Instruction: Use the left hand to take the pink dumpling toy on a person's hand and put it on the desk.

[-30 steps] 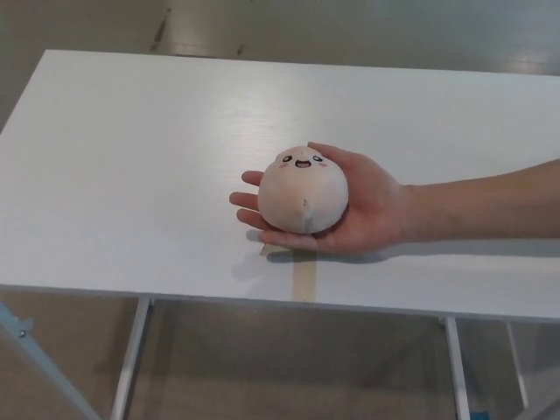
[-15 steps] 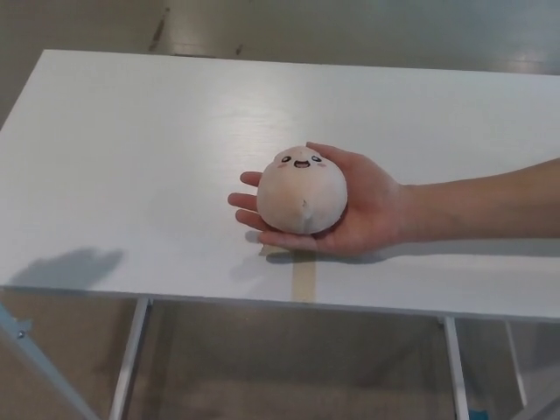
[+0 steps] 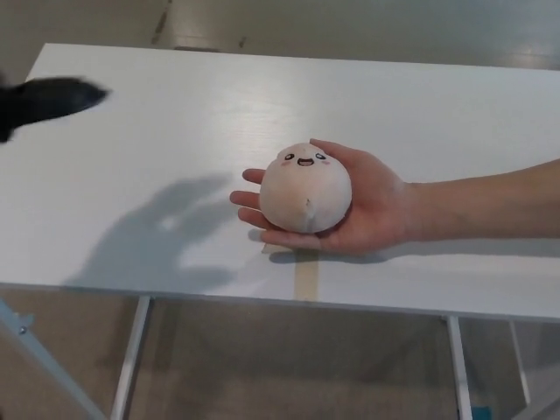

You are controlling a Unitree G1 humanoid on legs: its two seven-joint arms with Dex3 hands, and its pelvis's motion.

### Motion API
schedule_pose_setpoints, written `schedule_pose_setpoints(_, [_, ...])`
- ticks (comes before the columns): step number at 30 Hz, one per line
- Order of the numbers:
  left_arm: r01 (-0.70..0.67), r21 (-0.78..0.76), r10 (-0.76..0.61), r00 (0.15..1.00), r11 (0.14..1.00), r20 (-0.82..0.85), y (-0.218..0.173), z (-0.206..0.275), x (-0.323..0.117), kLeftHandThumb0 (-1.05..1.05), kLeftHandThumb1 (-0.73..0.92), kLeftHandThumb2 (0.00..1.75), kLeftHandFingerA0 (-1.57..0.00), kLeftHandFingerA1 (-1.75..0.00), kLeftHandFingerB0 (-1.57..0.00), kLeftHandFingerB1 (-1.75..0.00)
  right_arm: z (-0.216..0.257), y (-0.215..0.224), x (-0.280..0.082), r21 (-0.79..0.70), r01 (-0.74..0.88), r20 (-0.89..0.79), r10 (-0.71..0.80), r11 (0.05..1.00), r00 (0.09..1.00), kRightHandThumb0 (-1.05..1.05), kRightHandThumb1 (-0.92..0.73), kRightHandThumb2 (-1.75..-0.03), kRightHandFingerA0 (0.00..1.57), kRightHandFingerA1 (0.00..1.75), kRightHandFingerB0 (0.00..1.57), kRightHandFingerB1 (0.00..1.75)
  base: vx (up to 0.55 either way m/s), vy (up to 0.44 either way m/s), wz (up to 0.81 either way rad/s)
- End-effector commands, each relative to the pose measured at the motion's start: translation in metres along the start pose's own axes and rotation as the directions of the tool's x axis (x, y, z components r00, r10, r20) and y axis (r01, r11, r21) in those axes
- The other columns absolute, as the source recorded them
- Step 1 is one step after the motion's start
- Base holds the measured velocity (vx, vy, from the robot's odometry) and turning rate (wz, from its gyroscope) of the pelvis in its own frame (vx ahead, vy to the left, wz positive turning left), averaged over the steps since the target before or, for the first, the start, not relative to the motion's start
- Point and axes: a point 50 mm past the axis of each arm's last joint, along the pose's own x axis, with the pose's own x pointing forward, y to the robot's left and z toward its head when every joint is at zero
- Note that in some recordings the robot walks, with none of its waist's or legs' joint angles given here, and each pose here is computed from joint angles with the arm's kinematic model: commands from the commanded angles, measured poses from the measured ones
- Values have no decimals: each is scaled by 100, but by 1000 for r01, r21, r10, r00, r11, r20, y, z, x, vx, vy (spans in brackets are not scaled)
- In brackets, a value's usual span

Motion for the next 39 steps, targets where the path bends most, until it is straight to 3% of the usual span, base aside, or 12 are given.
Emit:
schedule_pose_setpoints(1, [340,166,-282,912,926,-298,-42,-21,78,-31,23,83,-1,-49,0,-47,-2,-4,0,10,-10,-9,10,1000,1000,-18,-67,-59,78,50,56,43,0,0,0])
schedule_pose_setpoints(2, [346,167,-284,908,923,-309,-48,-24,87,-32,22,83,-1,-50,0,-47,-1,-4,1,7,-11,-4,11,1000,1000,-18,-68,-60,78,50,56,43,0,0,0])
schedule_pose_setpoints(3, [351,168,-286,904,921,-316,-51,-25,91,-62,42,56,-11,-30,-14,-28,1,-4,1,4,-11,-2,11,1000,1000,-18,-68,-60,78,50,56,43,0,0,0])
schedule_pose_setpoints(5, [362,169,-293,897,917,-331,-57,-27,99,-58,45,55,-11,-28,-15,-27,2,-4,1,-1,-11,0,11,1000,1000,-18,-67,-59,78,50,56,43,0,0,0])
schedule_pose_setpoints(6, [366,170,-296,894,915,-336,-59,-28,102,-58,45,55,-11,-28,-15,-27,2,-4,1,-2,-11,0,11,1000,1000,-18,-67,-59,78,50,56,43,0,0,0])
schedule_pose_setpoints(7, [373,172,-300,891,912,-341,-62,-29,105,-32,21,82,-1,-50,0,-47,2,-4,1,-1,-12,0,12,1000,1000,-18,-67,-59,78,50,57,43,0,0,0])
schedule_pose_setpoints(26, [583,168,-408,719,795,-563,-154,-79,115,-32,20,82,-1,-49,0,-47,8,-2,1,6,-16,13,16,1000,1000,-20,-67,-60,78,50,56,43,0,0,0])
schedule_pose_setpoints(39, [705,140,-470,593,695,-654,-179,-97,99,-32,20,82,-1,-50,0,-47,11,-2,2,18,-21,13,21,1000,1000,-19,-67,-60,77,49,54,42,0,0,0])
